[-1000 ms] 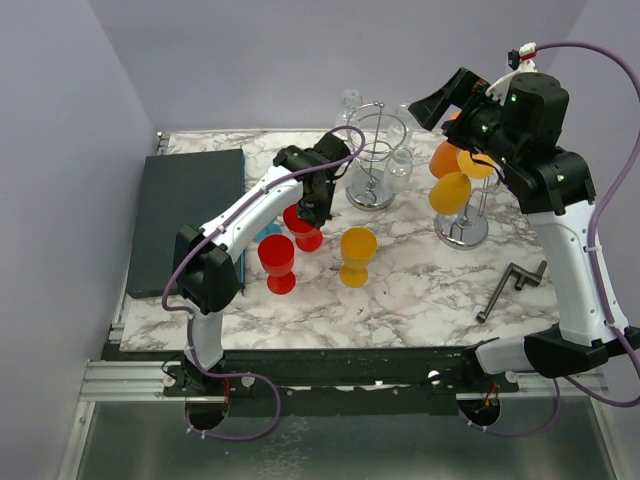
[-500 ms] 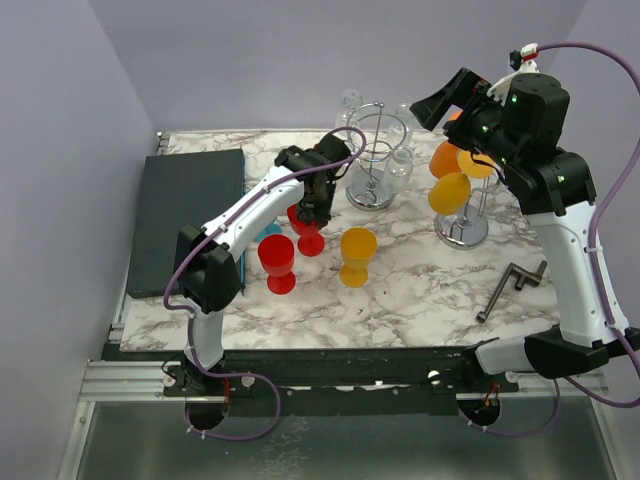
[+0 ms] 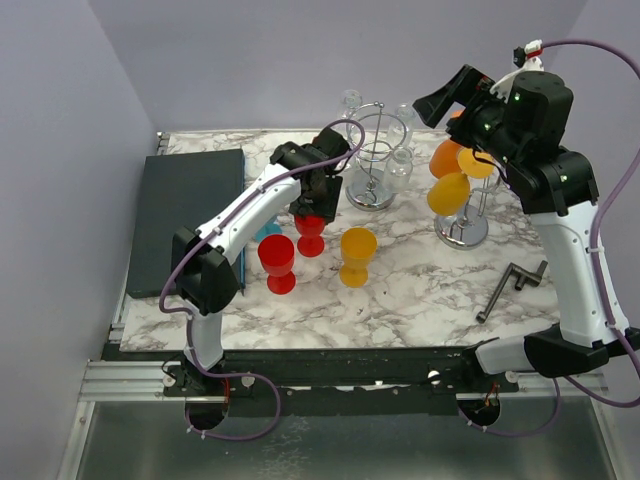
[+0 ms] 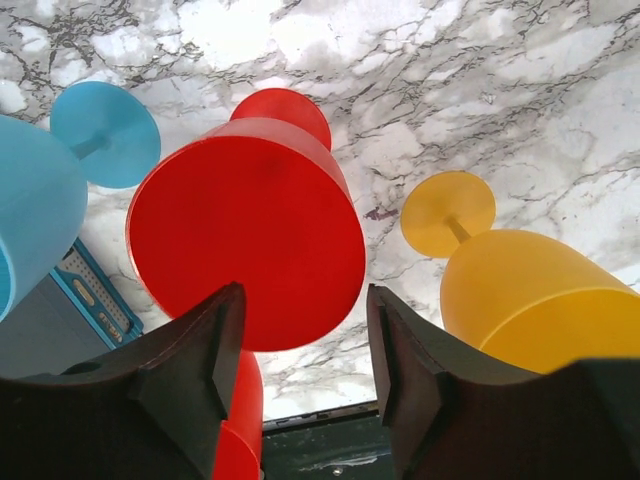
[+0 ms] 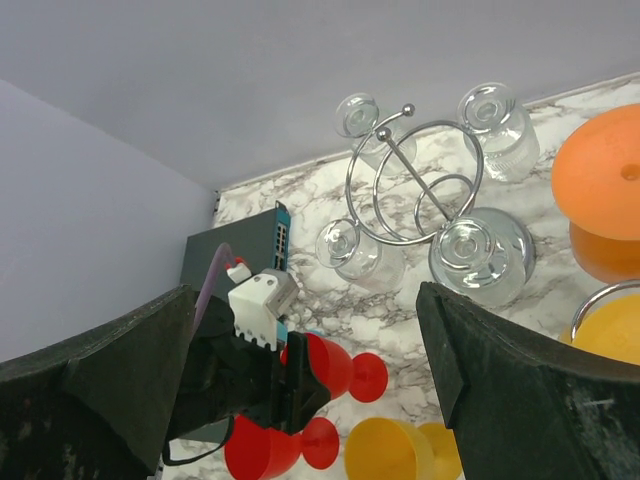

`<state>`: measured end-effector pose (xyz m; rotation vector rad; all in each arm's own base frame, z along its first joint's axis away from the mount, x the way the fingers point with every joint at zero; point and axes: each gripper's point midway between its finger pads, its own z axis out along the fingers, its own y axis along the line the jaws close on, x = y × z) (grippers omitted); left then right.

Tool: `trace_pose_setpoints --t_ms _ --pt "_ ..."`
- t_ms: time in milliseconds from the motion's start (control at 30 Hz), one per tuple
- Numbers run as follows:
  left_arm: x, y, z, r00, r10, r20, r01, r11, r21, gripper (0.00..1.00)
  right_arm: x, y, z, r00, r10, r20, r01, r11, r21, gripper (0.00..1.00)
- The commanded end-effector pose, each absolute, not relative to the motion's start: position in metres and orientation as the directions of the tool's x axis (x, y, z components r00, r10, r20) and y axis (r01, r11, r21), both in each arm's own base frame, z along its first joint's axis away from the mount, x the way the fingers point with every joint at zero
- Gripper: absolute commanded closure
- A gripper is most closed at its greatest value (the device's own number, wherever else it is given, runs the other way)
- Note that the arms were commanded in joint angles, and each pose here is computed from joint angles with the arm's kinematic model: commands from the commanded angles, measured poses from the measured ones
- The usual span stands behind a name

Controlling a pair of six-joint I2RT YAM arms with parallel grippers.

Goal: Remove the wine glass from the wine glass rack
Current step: Place the wine glass at the center of the board, then pick up the wine glass from the wine rack.

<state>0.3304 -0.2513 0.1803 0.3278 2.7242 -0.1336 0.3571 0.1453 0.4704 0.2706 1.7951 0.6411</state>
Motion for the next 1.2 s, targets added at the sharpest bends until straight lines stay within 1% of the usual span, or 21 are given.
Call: trace_pose_setpoints --t_ms 0,233,367,567,633,733,833,1000,1167 --pt "0.327 -0.248 0.217 -0.860 0.198 -0.470 0.259 0.963 -0.068 0.41 0.358 0.135 0.480 -0.280 0.471 -0.837 -0.107 0.851 0.515 0.00" --pt "0.323 -0.246 0.246 -0.827 0.184 -0.531 0.276 0.956 -0.098 0.34 0.371 0.123 0.483 -0.258 0.432 -0.864 -0.044 0.888 0.458 0.00" --pt "0.320 -0.246 0.269 -0.800 0.160 -0.578 0.287 0.949 -0.134 0.32 0.383 0.110 0.485 -0.272 0.436 -0.858 -0.024 0.888 0.459 0.00" --pt "0.312 -0.254 0.308 -0.750 0.107 -0.652 0.330 0.916 -0.229 0.32 0.408 0.059 0.475 -0.300 0.484 -0.822 0.032 0.866 0.498 0.00" --pt "0.309 -0.258 0.321 -0.732 0.085 -0.676 0.349 0.899 -0.265 0.32 0.414 0.039 0.473 -0.285 0.493 -0.822 0.069 0.866 0.495 0.00" --pt "0.305 -0.260 0.334 -0.703 0.049 -0.709 0.369 0.878 -0.305 0.32 0.421 0.000 0.472 -0.260 0.543 -0.798 0.107 0.838 0.535 0.00" --pt "0.297 -0.264 0.335 -0.696 0.037 -0.717 0.399 0.851 -0.342 0.32 0.427 -0.022 0.479 -0.220 0.562 -0.797 0.109 0.826 0.552 0.01" --pt "0.288 -0.264 0.334 -0.679 0.010 -0.734 0.418 0.827 -0.375 0.32 0.442 -0.057 0.465 -0.231 0.633 -0.739 0.128 0.772 0.622 0.10" --pt "0.281 -0.265 0.329 -0.667 -0.016 -0.745 0.438 0.801 -0.409 0.31 0.453 -0.080 0.441 -0.266 0.695 -0.668 0.121 0.712 0.692 0.15"
